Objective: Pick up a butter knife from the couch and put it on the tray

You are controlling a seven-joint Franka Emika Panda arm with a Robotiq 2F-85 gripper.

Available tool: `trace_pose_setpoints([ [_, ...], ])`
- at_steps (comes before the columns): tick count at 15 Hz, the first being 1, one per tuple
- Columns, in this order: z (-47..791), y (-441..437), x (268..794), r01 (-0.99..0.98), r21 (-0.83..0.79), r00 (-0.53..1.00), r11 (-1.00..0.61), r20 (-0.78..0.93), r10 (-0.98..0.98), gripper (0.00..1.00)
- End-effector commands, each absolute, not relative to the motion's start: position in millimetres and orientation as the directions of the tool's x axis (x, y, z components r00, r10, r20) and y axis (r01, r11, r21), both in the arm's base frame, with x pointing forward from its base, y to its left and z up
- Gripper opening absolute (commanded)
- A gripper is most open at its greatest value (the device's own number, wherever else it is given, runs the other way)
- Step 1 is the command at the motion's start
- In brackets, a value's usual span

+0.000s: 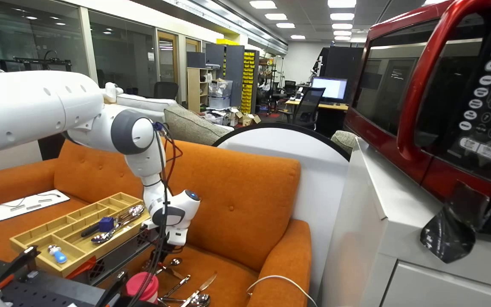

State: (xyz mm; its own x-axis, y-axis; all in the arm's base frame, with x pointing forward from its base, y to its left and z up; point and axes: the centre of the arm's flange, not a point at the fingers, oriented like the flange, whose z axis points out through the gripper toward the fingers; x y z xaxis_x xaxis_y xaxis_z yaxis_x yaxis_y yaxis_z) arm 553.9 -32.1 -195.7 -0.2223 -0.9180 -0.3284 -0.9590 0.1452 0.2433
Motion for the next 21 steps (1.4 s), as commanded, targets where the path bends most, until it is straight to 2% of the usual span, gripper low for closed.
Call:
trace_pose_setpoints([
  [1,-261,-28,590,-0.957,0.249,-0.221,0.147,-0.301,-0.928,0.1],
  [2,-261,-25,590,-0.957,0.249,-0.223,0.15,-0.297,-0.928,0.03],
  [3,-262,-24,590,-0.956,0.25,-0.229,0.157,-0.295,-0.928,0.01],
  [5,-262,-25,589,-0.954,0.245,-0.239,0.17,-0.288,-0.927,0.04],
  [9,-262,-38,587,-0.958,0.222,-0.242,0.184,-0.274,-0.931,0.04],
  [13,-226,-47,572,-0.973,0.16,-0.205,0.165,-0.275,-0.939,0.04],
  [16,-198,-40,560,-0.993,0.103,-0.084,0.056,-0.297,-0.951,0.04],
  [21,-172,-22,545,-0.973,0.034,0.209,-0.229,-0.296,-0.932,0.04],
])
